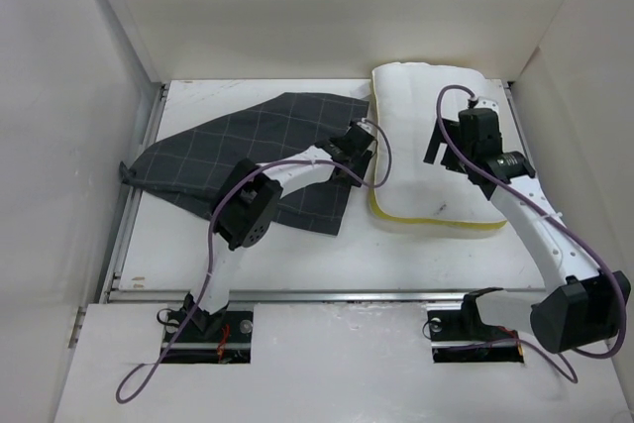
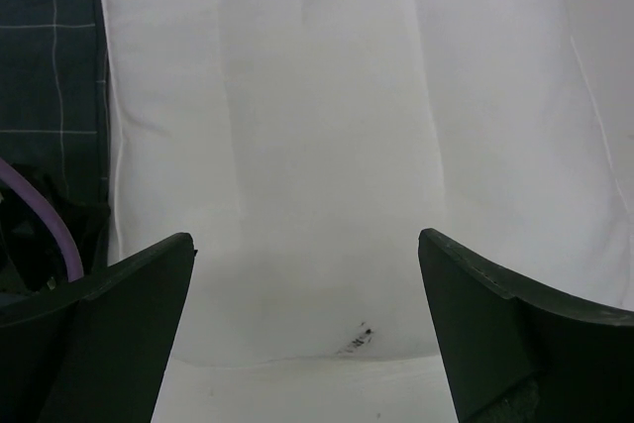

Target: Put the pillow into the pillowcase

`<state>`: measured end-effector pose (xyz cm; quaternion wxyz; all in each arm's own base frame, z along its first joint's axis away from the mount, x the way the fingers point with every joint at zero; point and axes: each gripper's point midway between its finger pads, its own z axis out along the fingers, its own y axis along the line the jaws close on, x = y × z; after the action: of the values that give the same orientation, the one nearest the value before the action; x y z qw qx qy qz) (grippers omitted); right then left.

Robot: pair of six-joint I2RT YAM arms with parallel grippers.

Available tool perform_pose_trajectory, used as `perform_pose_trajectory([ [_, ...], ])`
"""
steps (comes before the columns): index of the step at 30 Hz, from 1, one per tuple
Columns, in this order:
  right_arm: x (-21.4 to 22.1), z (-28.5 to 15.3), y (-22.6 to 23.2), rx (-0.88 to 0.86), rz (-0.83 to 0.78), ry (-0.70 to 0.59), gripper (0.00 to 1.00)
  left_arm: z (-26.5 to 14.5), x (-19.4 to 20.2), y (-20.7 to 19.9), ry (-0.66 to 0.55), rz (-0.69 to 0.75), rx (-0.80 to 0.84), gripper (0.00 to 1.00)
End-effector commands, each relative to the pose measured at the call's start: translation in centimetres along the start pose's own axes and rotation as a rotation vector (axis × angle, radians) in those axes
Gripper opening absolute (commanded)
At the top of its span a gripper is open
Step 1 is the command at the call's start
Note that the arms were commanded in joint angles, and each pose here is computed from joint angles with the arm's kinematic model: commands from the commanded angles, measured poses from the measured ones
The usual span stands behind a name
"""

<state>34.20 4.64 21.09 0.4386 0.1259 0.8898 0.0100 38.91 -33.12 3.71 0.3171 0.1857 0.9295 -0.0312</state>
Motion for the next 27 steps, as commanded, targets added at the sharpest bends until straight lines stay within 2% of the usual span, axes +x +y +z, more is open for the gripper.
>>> perform_pose_trajectory([
  [1, -0.8, -0.6, -1.2, 0.031, 0.035, -0.035, 1.0, -1.0, -3.8, -1.3, -0.09, -0.008, 0.053, 0.59],
  [3, -0.7, -0.6, -1.8, 0.042, 0.044, -0.037, 1.0, -0.5, -3.4, -1.3, -0.079, -0.004, 0.05, 0.59],
  [5, -0.6, -0.6, -2.1, 0.046, 0.05, -0.027, 1.0, 0.0, -2.9, -1.5, -0.065, -0.001, 0.056, 0.5],
  [6, -0.8, -0.8, -2.1, 0.043, 0.052, -0.035, 1.0, 0.4, -2.5, -1.5, -0.054, 0.003, 0.052, 0.36],
  [8, -0.4, -0.7, -2.2, 0.046, 0.05, -0.027, 1.0, 0.3, -3.0, -1.6, -0.064, 0.0, 0.055, 0.29],
  [12, -0.4, -0.7, -2.2, 0.046, 0.05, -0.027, 1.0, 0.6, -2.6, -1.7, -0.053, 0.021, 0.061, 0.3],
  [15, -0.4, -0.7, -2.2, 0.046, 0.05, -0.027, 1.0, 0.6, -2.5, -1.9, -0.05, 0.021, 0.073, 0.44],
  [18, -0.4, -0.7, -2.2, 0.046, 0.05, -0.027, 1.0, 0.5, -2.6, -2.5, -0.059, 0.027, 0.082, 0.46],
  [20, -0.2, -0.5, -2.2, 0.046, 0.05, -0.027, 1.0, 1.2, -2.2, -2.6, -0.046, 0.031, 0.078, 0.4],
  [22, -0.2, -0.5, -2.2, 0.046, 0.05, -0.027, 1.0, 1.5, -1.9, -2.6, -0.035, 0.034, 0.075, 0.3],
  [23, 0.1, -0.4, -2.3, 0.049, 0.047, -0.018, 1.0, 1.7, -1.7, -2.6, -0.025, 0.037, 0.072, 0.19],
  [25, 0.1, -0.4, -2.3, 0.049, 0.047, -0.018, 1.0, 1.7, -1.6, -2.0, -0.022, 0.039, 0.043, 0.04],
  [27, 0.2, -0.4, -2.2, 0.039, 0.047, -0.014, 1.0, 1.5, -1.8, -2.0, -0.021, 0.04, 0.042, 0.0],
])
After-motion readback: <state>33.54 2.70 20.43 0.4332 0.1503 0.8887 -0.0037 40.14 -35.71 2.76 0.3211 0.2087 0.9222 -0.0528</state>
